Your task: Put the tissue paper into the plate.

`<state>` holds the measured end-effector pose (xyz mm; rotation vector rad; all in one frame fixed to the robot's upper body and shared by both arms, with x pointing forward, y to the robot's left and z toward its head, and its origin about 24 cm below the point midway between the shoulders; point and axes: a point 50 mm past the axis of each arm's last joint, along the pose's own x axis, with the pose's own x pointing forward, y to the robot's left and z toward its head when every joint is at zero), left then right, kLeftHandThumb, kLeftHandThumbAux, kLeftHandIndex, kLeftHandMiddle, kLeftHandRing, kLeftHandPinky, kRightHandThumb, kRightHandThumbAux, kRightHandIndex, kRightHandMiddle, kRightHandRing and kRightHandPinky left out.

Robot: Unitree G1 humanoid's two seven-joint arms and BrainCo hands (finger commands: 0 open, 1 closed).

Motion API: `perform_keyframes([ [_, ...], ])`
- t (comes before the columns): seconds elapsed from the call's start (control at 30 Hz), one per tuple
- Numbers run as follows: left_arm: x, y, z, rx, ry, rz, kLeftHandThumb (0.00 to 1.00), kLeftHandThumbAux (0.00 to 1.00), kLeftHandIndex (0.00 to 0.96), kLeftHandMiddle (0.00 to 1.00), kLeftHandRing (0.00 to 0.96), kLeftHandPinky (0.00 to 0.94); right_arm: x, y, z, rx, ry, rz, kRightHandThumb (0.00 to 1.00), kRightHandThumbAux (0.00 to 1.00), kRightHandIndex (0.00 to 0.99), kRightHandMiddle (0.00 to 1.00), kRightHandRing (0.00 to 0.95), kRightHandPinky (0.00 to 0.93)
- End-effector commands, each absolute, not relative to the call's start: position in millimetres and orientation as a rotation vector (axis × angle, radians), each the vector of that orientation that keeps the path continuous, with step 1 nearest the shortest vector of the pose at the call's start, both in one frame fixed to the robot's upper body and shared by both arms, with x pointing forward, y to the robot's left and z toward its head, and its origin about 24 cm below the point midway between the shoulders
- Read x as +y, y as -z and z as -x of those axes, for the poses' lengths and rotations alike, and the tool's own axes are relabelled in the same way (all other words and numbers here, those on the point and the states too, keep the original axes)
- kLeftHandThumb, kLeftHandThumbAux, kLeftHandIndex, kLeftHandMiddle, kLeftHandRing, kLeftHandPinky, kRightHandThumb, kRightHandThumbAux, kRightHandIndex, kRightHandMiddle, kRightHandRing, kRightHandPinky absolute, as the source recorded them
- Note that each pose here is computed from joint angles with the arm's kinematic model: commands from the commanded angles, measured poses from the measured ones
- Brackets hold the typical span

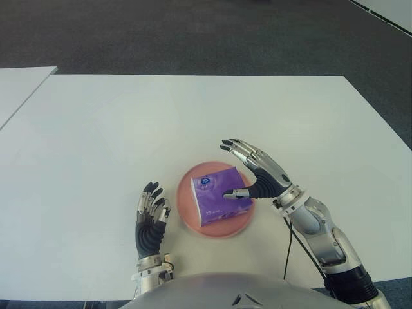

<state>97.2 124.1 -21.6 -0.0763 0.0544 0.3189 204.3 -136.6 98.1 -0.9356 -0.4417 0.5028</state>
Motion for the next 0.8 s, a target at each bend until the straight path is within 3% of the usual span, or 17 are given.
perform_keyframes([
  [0.03,110.8,31.6,-93.2,0.142,-0.359,0.145,0.258,0.635,0.127,0.154,0.18,0.208,-149.9,-106.6,-196.1,-0.369,-0.466,0.871,0.11,0.288,0.0,0.0,0.0,0.0],
  [0.23,110.1,31.6,-92.7,0.144,-0.36,0.145,0.254,0.624,0.145,0.145,0.163,0.192,-164.1,-105.3,-199.2,-0.279,-0.38,0.734,0.085,0.274,0.0,0.0,0.0,0.0],
  [0.47,109.8,31.9,-92.6,0.14,-0.361,0.149,0.255,0.622,0.156,0.141,0.153,0.177,-192.8,-72.0,-222.9,-0.189,-0.253,0.548,0.015,0.3,0.0,0.0,0.0,0.0],
  [0.63,110.7,33.4,-92.8,0.14,-0.348,0.135,0.235,0.615,0.156,0.141,0.149,0.174,-203.0,-53.4,-211.4,-0.059,-0.118,0.233,0.013,0.336,0.014,0.008,0.0,0.002],
  [0.8,111.8,31.4,-93.0,0.131,-0.336,0.126,0.231,0.617,0.163,0.144,0.149,0.175,-207.0,-34.3,-189.5,0.015,-0.056,0.084,0.065,0.393,0.061,0.066,0.047,0.068],
])
